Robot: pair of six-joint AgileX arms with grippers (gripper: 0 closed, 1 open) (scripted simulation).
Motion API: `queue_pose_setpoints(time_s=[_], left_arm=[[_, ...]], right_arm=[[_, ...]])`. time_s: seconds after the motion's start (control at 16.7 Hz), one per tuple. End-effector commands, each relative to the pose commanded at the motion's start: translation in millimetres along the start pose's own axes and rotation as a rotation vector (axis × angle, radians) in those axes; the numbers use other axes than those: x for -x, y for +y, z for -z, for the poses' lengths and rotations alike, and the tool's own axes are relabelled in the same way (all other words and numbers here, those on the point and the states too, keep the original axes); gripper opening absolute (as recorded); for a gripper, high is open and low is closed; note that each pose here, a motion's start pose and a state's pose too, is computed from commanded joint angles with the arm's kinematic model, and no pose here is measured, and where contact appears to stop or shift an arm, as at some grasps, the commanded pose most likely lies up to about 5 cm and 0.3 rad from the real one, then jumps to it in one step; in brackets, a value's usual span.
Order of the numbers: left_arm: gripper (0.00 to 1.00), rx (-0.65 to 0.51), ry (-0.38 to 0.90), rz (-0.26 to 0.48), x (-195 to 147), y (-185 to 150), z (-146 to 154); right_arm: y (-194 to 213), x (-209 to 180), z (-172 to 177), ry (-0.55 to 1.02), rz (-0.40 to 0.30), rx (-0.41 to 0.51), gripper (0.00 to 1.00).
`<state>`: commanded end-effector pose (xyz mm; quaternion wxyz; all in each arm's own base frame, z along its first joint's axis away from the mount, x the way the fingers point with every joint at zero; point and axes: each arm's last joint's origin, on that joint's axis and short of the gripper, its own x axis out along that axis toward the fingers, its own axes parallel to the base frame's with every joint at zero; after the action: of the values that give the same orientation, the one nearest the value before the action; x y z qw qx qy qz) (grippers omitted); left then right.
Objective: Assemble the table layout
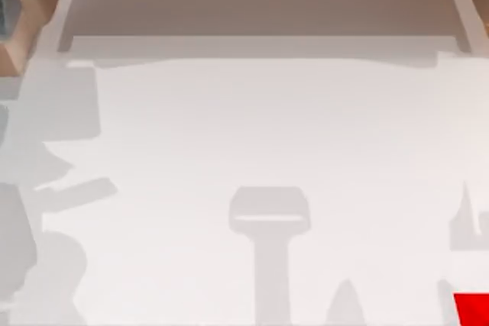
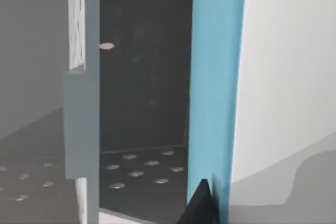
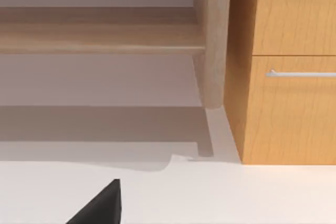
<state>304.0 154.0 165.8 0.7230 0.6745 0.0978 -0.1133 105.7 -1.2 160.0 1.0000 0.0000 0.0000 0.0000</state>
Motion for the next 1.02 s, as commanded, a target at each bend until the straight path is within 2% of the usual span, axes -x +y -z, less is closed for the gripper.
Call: queue_pose_setpoints(time_s=[0.18, 0.36, 0.78, 1.02], left_arm=[[0.0, -0.045, 0.012, -0.03, -22.7, 5.2, 19.5], [0.0, -0.065, 0.001, -0.032, -41.6, 2.6, 24.8], [0.0, -0.068, 0.001, -0.032, -44.3, 1.9, 25.6], [0.0, -0.072, 0.004, -0.04, -57.8, 7.0, 26.7]], right_arm=[[0.0, 0.0, 0.0, 0.0, 0.0, 0.0, 1.0], [0.0, 0.0, 0.0, 0.0, 0.0, 0.0, 1.0], [0.0, 0.0, 0.0, 0.0, 0.0, 0.0, 1.0], [0.0, 0.0, 0.0, 0.0, 0.0, 0.0, 1.0]])
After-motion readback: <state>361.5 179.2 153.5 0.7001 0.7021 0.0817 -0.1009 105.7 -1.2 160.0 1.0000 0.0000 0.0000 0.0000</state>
